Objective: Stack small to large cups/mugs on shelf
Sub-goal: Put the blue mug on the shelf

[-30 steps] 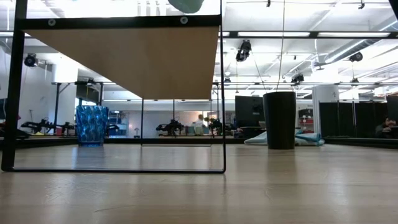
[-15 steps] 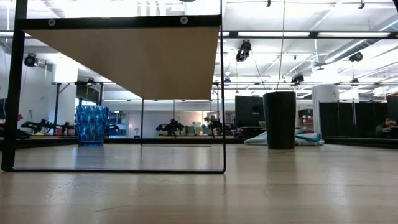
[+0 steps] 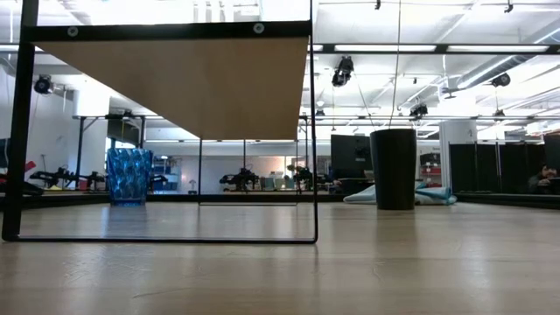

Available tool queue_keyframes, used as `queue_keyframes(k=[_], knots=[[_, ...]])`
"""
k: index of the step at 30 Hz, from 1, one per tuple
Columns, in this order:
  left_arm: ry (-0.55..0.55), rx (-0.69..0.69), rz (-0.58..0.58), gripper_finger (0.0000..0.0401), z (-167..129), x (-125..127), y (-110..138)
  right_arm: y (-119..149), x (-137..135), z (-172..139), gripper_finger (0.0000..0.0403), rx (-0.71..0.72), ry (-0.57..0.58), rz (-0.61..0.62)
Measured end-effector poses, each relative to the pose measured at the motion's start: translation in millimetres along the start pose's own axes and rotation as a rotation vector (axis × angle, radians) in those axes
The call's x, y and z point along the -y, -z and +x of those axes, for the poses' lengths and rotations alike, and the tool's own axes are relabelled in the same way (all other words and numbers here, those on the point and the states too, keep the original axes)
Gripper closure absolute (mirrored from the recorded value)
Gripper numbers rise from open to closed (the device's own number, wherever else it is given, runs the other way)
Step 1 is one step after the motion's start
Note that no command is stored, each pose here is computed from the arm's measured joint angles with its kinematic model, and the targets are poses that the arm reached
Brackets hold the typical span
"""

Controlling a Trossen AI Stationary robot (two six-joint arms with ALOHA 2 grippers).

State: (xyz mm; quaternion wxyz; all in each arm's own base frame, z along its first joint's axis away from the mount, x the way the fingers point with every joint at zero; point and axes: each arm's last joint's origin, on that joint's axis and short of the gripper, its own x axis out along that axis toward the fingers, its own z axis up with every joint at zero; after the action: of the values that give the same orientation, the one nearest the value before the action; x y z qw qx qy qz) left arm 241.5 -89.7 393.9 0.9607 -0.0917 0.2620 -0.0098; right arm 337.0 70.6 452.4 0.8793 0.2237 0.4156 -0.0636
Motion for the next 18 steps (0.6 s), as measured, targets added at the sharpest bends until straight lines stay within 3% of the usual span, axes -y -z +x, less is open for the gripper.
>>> queue_keyframes(k=[8, 14, 18], knots=[[-0.123, -0.238, -0.122, 0.0366, -1.2, -6.4, 31.2, 13.5, -14.5, -2.4, 0.0393, -0.043, -0.027, -0.050], [-0.056, -0.087, -0.104, 0.0377, -1.4, -1.5, 24.4, 10.7, -16.2, 0.8, 0.0392, 0.014, 0.006, -0.064], [-0.062, -0.097, -0.115, 0.0391, -1.1, -0.7, 27.2, 11.0, -14.4, 0.2, 0.0392, 0.014, 0.028, -0.072]])
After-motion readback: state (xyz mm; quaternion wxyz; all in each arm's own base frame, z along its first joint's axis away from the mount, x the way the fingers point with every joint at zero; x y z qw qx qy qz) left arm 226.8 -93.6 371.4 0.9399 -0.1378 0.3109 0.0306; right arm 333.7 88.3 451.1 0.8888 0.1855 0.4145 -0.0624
